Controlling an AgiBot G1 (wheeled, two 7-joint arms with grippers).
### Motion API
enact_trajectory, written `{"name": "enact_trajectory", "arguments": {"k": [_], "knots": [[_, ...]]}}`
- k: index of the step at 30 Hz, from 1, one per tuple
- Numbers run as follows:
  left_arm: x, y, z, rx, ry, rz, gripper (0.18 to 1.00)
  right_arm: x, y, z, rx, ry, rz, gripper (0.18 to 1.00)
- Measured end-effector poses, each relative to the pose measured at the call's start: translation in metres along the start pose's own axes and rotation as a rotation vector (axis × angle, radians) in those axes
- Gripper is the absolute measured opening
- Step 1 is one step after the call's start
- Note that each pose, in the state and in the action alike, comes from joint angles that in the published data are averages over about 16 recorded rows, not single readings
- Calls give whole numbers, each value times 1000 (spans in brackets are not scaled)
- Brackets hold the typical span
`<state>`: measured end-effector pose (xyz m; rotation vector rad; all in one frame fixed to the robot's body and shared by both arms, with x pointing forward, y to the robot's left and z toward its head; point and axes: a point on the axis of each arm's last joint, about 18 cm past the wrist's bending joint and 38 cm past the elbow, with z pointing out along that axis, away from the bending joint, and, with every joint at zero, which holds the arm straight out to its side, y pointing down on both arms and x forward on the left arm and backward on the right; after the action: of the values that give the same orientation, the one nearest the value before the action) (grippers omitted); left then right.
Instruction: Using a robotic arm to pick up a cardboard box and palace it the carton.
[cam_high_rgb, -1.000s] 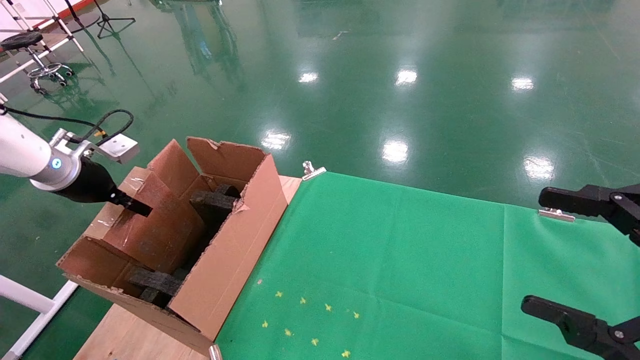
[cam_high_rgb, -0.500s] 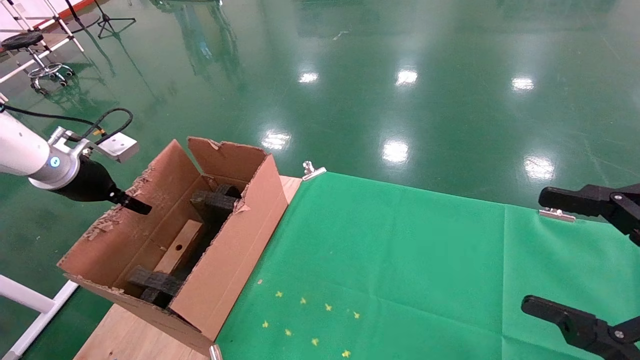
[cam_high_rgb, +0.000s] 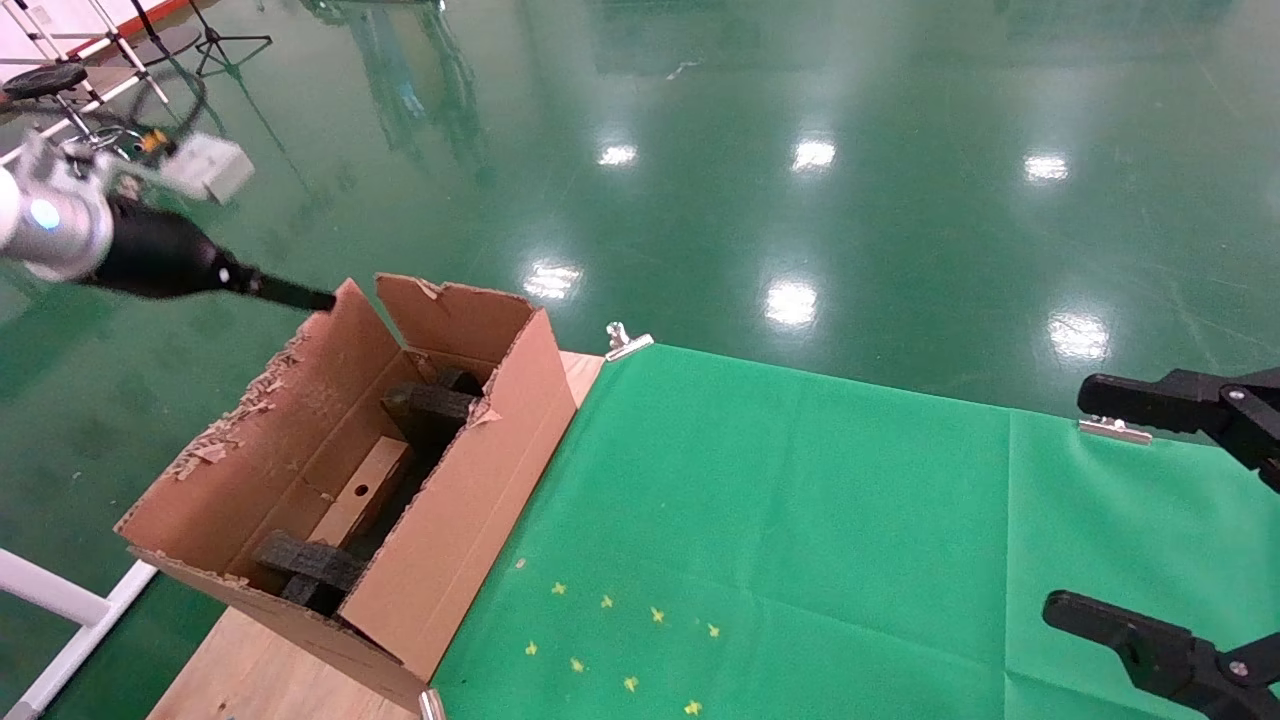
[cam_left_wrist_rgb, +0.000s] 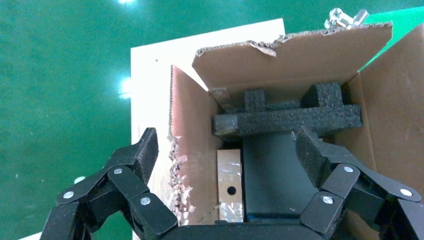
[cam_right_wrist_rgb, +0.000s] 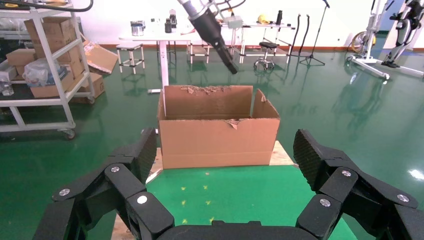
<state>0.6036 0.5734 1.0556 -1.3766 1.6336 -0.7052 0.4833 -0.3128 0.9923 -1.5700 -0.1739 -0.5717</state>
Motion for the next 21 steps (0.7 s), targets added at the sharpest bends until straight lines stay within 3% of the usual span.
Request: {"name": "enact_trajectory", "arguments": {"k": [11,21], "knots": [[8,-7,-1,33,36,6,995,0,0,0,0,0,0,1001],[54,-10,21,95,200,69,1001,0,0,0,0,0,0,1001]]}}
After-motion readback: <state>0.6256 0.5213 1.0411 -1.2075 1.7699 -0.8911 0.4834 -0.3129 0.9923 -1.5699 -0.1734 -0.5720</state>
